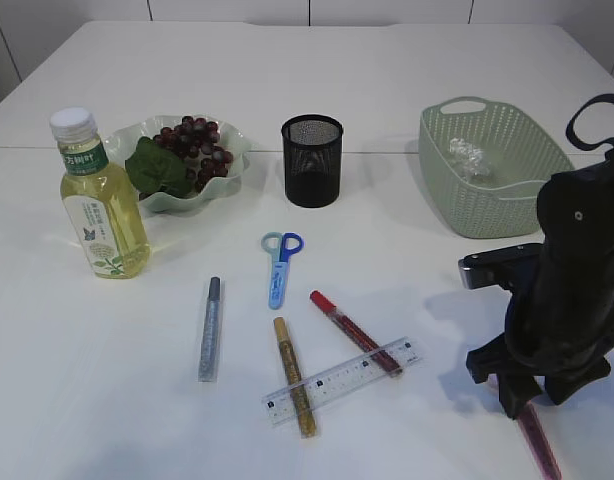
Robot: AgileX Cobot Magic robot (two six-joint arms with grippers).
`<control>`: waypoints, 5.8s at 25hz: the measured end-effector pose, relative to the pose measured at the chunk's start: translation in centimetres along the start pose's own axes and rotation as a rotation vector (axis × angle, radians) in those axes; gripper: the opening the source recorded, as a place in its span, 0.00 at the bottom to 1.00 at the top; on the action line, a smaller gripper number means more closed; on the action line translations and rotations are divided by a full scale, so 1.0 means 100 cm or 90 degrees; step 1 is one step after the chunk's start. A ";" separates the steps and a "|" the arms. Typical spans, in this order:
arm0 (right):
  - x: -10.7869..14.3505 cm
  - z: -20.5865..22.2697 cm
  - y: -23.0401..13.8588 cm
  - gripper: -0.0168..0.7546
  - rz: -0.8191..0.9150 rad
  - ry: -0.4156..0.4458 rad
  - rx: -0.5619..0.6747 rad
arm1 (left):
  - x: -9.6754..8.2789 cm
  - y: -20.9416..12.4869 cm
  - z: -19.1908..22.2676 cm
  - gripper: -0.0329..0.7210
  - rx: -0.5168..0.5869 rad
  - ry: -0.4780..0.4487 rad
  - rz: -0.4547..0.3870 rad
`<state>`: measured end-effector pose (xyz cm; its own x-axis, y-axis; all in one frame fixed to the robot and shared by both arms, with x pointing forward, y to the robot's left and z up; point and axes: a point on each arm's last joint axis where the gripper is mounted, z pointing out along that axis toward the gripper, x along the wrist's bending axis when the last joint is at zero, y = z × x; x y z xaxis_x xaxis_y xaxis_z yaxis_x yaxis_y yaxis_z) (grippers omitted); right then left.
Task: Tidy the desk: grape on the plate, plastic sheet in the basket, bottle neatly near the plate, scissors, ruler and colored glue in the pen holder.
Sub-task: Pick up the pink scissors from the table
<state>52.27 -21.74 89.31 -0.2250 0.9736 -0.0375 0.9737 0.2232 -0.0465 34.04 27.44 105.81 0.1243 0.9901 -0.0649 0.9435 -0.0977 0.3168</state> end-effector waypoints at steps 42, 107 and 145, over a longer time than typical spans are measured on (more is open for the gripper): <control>0.006 0.004 -0.001 0.39 0.085 0.034 0.045 | 0.004 0.001 0.000 0.62 -0.003 0.028 0.010; 0.006 0.004 -0.001 0.30 0.035 0.029 0.051 | 0.004 0.001 0.000 0.62 -0.004 0.030 0.010; 0.005 -0.012 0.000 0.30 0.009 0.029 0.006 | 0.005 0.001 0.000 0.62 -0.004 0.032 0.011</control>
<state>52.23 -21.15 90.47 -0.2096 0.9778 0.0080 0.9761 0.2097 -0.0565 34.15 27.89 105.82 0.1249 0.9921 -0.0111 0.9393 -0.1146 0.3233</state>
